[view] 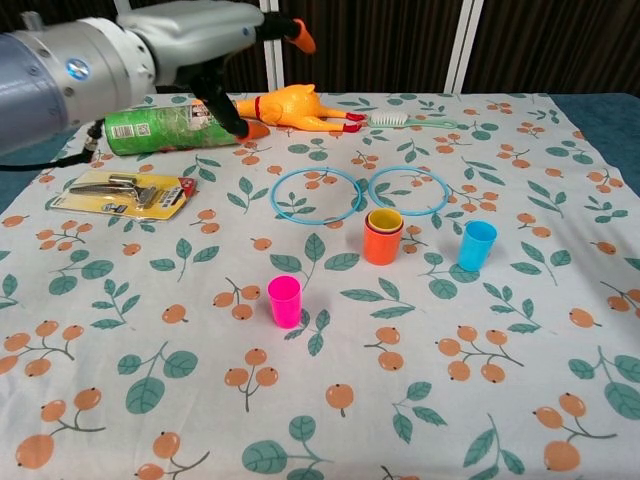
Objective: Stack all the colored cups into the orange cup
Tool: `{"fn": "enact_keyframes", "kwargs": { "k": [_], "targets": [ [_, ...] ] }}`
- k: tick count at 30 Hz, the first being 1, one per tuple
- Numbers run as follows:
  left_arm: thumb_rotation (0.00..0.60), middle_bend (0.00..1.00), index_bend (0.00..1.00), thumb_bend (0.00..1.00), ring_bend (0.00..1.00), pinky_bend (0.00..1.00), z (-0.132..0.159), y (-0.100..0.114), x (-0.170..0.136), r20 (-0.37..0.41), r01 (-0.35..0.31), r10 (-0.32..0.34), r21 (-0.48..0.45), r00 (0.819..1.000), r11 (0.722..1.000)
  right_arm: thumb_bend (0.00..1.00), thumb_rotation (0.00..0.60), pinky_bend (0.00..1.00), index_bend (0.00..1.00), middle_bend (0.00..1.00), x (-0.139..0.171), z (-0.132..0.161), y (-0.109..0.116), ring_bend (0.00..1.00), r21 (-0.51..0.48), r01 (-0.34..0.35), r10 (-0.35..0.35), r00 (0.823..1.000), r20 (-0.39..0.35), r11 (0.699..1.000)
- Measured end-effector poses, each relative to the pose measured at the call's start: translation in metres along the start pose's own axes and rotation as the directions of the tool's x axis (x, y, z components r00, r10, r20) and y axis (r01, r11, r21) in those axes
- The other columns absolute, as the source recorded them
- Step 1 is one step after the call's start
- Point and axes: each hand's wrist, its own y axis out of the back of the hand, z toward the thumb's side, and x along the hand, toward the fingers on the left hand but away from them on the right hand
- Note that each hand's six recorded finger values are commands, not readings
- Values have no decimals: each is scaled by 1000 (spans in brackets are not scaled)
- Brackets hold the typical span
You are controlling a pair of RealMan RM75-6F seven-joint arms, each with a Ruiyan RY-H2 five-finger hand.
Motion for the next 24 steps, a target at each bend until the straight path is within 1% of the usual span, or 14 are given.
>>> {"fn": "enact_keyframes", "kwargs": {
  "k": [4,8,12,17,20,24],
  "targets": [
    [600,0,169,239,0,0,-26,13,-15,-54,-39,38,-32,998,999,369,600,67,24,0,-21,20,0,0,4,-43,43,997,-63,999],
    [600,0,178,239,0,0,-50,23,-30,-92,-71,65,-58,994,996,369,600,67,59,0,-37,39,-6,0,6,-85,85,991,-104,996],
    [600,0,180,239,0,0,-69,27,-46,-97,-91,83,-86,992,992,370,600,67,108,0,-51,58,-18,0,-13,-122,119,985,-128,992],
    [600,0,183,239,0,0,-89,25,-66,-95,-102,93,-90,991,991,370,600,67,148,0,-64,79,-32,0,-36,-161,154,976,-157,986],
    [600,0,184,239,0,0,-98,25,-74,-98,-110,101,-92,990,990,369,600,73,176,0,-71,87,-37,0,-34,-168,160,973,-169,985],
    [600,0,183,239,0,0,-109,23,-82,-103,-115,106,-85,989,990,369,600,87,235,0,-81,96,-43,0,-46,-161,150,973,-176,986]
  ]
}}
